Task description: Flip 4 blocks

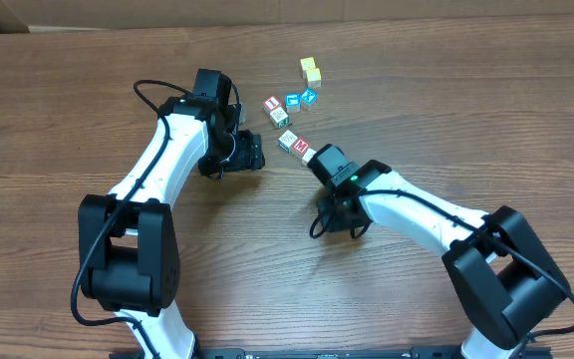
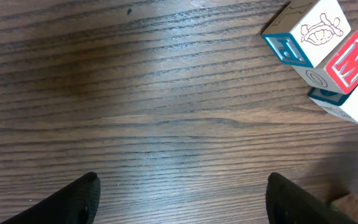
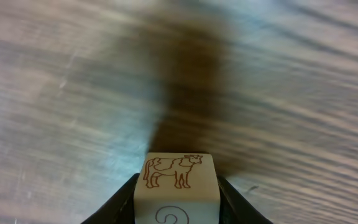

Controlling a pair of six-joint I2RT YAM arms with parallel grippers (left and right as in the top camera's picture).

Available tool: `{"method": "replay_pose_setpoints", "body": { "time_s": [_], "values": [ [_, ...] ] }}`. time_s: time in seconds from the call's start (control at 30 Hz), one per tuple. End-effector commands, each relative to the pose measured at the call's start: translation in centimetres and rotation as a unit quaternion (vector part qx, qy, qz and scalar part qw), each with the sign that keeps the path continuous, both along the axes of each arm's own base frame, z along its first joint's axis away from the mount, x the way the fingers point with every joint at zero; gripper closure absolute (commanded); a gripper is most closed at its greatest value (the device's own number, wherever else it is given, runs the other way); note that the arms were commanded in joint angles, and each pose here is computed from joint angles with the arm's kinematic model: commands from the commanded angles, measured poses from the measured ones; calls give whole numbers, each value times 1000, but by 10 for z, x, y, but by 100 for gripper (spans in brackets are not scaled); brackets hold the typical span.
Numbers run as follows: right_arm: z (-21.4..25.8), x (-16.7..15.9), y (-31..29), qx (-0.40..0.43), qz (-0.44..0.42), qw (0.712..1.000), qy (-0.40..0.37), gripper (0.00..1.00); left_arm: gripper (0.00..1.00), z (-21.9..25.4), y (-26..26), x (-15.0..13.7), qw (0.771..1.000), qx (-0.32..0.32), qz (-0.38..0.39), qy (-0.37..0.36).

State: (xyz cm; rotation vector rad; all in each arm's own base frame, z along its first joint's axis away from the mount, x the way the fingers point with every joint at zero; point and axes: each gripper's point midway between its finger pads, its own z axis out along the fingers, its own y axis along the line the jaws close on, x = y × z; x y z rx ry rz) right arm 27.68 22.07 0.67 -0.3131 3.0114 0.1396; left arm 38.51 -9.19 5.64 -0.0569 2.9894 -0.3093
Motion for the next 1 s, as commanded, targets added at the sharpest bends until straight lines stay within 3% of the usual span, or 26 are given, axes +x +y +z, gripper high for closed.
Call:
{"method": "replay_pose_setpoints", "body": {
  "time_s": [0.0,0.5,0.73,0.83,0.97],
  "values": [
    [8,13,-1,8,-39,999,-11,66,22,-1,1,1,1000,5,2,1],
    [8,14,-3,13,-70,997,-7,65,24,-1,1,3,1000,4,2,-2],
    [8,13,-3,11,-70,997,-5,57,24,-1,1,3,1000,4,2,-2],
    [8,13,-3,12,-70,997,-5,48,23,-1,1,3,1000,4,2,-2],
    [8,14,-3,12,-70,997,-6,46,23,-1,1,3,1000,4,2,-2]
  ]
}}
